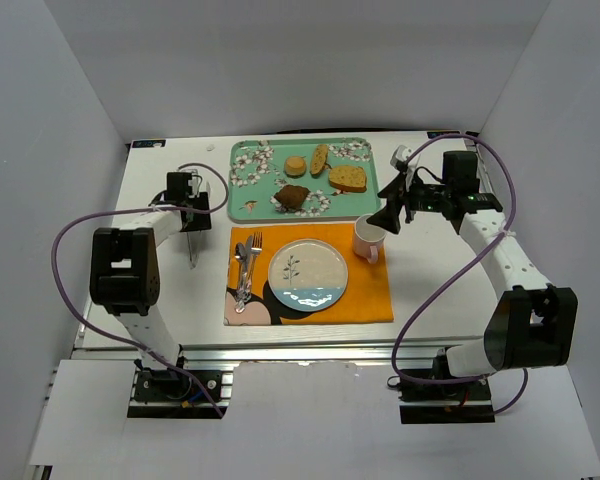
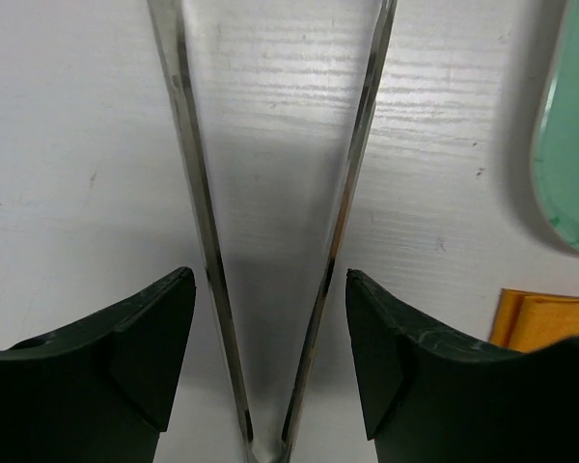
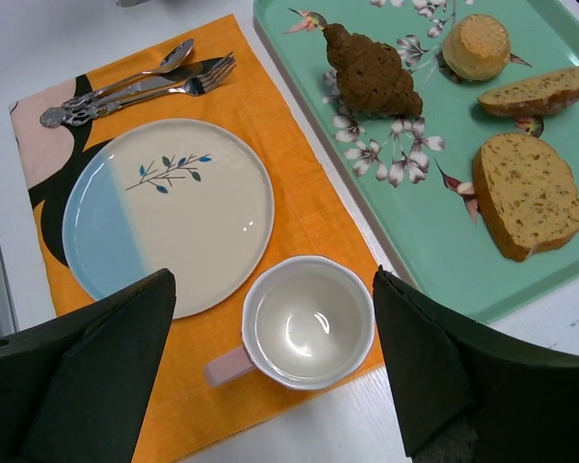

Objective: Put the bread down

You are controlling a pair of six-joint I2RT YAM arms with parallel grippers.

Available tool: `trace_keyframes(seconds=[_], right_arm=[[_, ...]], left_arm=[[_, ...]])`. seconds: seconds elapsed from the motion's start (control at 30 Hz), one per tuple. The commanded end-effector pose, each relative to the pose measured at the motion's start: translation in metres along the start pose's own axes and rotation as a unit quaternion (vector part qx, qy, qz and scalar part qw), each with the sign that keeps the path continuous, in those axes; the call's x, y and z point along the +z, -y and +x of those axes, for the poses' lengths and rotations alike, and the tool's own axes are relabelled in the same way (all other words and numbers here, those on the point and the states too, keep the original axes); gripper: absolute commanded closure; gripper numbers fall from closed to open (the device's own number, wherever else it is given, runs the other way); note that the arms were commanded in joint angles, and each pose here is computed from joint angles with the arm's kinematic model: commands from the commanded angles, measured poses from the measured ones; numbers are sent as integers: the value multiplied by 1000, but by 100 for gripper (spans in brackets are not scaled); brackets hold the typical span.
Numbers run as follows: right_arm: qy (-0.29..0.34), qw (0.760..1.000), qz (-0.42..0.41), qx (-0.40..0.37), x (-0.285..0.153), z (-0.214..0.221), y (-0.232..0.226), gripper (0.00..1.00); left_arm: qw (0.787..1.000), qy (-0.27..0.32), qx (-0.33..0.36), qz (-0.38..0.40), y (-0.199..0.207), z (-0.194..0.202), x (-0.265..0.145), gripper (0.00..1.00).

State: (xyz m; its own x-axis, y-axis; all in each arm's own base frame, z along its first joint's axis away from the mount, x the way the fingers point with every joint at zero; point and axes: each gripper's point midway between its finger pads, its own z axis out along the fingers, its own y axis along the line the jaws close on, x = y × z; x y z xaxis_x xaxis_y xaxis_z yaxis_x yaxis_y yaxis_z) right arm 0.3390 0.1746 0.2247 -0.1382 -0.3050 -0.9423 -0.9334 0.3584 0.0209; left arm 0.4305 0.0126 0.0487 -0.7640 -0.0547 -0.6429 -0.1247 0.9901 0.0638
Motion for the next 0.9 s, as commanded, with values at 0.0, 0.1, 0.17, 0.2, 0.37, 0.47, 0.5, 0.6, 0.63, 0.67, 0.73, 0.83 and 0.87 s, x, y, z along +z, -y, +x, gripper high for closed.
trace_keyframes(seconds=[0.0,0.1,0.17,0.2,0.37,0.47,0.5,0.6,0.63,0.67,0.73,0.83,0.87], right_arm=[[13,1000,-6,-3,-2,-7,0,13],[13,1000,-3,-2,-3,-8,3,13],[13,1000,-2,-1,-4,-10,5,13],[13,1000,-2,0,-4,-10,5,13],[15,1000,5,-1,-7,-12,7,13],[16,1000,13,-3,-10,-12,11,13],[16,1000,16,-4,-11,-12,12,13],[22,1000,21,-6,-15,-15,16,13],[24,999,22,-5,-15,-16,17,13],[25,999,23,-5,-16,-16,18,13],[28,999,26,-5,-18,-18,19,13],[36,999,33,-8,-23,-23,22,13],[45,998,40,-10,-26,-26,24,13]], left_arm=[[1000,-10,17,8,3,4,11,27],[999,-17,22,22,8,6,16,27],[999,-22,22,22,9,8,20,28],[999,-23,20,21,8,9,21,28],[999,-39,0,25,7,27,23,34],[998,-60,-10,30,7,44,26,46],[997,-69,-11,31,7,52,26,50],[996,-74,-19,38,10,58,26,69],[996,-73,-24,42,12,58,25,73],[996,-71,-28,46,14,55,23,77],[996,-53,-45,59,20,38,17,89],[983,-5,-105,153,54,-7,-9,97],[950,66,-175,252,97,-70,-63,96]])
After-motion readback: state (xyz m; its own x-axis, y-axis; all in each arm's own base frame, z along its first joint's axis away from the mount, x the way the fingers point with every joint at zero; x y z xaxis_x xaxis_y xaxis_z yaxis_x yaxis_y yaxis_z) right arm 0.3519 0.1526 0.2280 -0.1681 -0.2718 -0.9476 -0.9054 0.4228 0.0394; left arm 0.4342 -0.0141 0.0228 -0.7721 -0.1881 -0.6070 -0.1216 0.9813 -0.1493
